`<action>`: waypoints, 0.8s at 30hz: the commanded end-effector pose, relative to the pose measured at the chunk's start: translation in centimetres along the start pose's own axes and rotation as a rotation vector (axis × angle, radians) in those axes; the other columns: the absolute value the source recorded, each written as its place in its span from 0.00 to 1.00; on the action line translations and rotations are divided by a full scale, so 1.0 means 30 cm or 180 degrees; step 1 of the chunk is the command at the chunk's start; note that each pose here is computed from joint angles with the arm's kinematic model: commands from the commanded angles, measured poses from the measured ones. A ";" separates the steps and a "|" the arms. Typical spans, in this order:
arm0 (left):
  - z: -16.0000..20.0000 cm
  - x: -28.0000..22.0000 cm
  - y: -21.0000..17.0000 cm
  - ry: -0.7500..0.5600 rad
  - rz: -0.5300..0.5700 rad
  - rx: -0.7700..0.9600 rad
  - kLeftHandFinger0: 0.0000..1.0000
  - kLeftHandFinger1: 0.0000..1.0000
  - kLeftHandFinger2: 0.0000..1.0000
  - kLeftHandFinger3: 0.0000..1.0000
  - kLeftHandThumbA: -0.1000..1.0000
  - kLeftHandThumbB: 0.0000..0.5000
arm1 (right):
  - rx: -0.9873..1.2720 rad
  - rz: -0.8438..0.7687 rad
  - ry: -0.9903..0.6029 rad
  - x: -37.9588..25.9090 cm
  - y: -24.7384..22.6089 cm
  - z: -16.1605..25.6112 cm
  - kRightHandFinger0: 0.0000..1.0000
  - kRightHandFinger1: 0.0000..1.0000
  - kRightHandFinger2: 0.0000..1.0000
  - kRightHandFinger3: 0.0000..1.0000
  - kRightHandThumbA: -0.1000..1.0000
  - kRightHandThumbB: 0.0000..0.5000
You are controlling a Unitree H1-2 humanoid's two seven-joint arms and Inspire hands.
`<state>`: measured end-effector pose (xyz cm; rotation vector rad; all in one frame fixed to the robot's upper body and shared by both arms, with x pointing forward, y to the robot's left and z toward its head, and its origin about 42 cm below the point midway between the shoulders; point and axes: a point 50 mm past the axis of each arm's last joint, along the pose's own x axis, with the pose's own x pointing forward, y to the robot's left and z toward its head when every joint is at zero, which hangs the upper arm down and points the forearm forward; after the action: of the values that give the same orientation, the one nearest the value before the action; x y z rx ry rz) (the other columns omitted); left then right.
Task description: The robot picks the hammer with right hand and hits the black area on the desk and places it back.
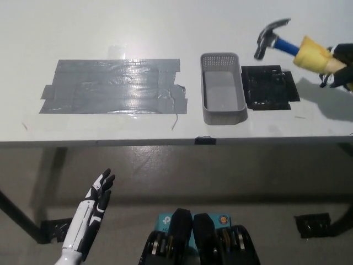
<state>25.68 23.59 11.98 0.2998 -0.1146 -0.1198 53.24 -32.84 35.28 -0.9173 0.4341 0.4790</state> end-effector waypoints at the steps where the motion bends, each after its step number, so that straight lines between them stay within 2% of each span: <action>1: 0.024 0.006 0.018 -0.0148 -0.0012 0.0059 1.00 1.00 1.00 1.00 1.00 0.00 | -0.0160 -0.0179 -0.0104 -0.066 -0.086 0.013 0.12 0.63 0.94 0.92 0.00 0.26; 2: 0.024 0.007 0.019 -0.0153 -0.0018 0.0061 1.00 1.00 1.00 1.00 1.00 0.01 | -0.0183 -0.0182 -0.0107 -0.063 -0.082 0.005 0.12 0.61 0.93 0.89 0.00 0.27; 4: 0.021 -0.001 0.017 -0.0155 -0.0046 0.0024 1.00 1.00 1.00 1.00 1.00 0.01 | -0.0351 -0.0139 -0.0155 -0.045 -0.057 -0.036 0.13 0.60 0.90 0.78 0.00 0.31; 8: 0.019 -0.004 0.013 -0.0144 -0.0043 -0.0003 1.00 1.00 1.00 1.00 1.00 0.00 | -0.0451 -0.0116 -0.0125 -0.019 -0.029 -0.050 0.16 0.62 0.91 0.80 0.00 0.32; 9: 0.018 -0.004 0.012 -0.0152 -0.0037 -0.0007 1.00 1.00 1.00 1.00 1.00 0.00 | -0.0453 -0.0138 -0.0110 -0.013 -0.023 -0.045 0.21 0.64 0.91 0.78 0.00 0.34; 11: 0.015 -0.011 0.012 -0.0144 -0.0026 0.0000 1.00 1.00 1.00 1.00 1.00 0.00 | -0.0499 -0.0131 -0.0092 -0.007 -0.012 -0.031 0.23 0.65 0.90 0.77 0.00 0.33; 15: 0.014 -0.014 0.014 -0.0146 -0.0012 -0.0006 1.00 1.00 1.00 1.00 1.00 0.00 | -0.0596 -0.0073 -0.0090 0.004 -0.007 -0.007 0.19 0.63 0.91 0.79 0.00 0.28; 17: 0.016 -0.012 0.013 -0.0156 -0.0016 0.0014 1.00 1.00 1.00 1.00 1.00 0.00 | -0.0560 -0.0057 -0.0092 0.007 -0.009 -0.003 0.09 0.56 0.87 0.76 0.00 0.28; 19: 0.016 -0.010 0.012 -0.0186 -0.0012 0.0001 1.00 1.00 1.00 1.00 1.00 0.00 | -0.0541 -0.0062 -0.0091 0.008 -0.010 0.002 0.05 0.54 0.87 0.74 0.00 0.28; 22: 0.016 -0.011 0.010 -0.0174 -0.0018 0.0013 1.00 1.00 1.00 1.00 1.00 0.00 | -0.0549 -0.0083 -0.0086 0.002 -0.011 0.016 0.06 0.57 0.90 0.75 0.00 0.30; 23: 0.016 -0.010 0.016 -0.0173 -0.0014 0.0018 1.00 1.00 1.00 1.00 1.00 0.00 | -0.0525 -0.0134 -0.0096 0.008 -0.011 0.021 0.08 0.58 0.90 0.73 0.00 0.33; 24: 0.016 -0.012 0.014 -0.0171 -0.0012 0.0019 1.00 1.00 1.00 1.00 1.00 0.00 | -0.0416 -0.0158 -0.0119 0.006 -0.014 0.023 0.11 0.61 0.93 0.76 0.00 0.33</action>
<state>25.38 23.63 11.81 0.2955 -0.1140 -0.1325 52.55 -33.45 30.24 -1.0213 0.4933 0.5455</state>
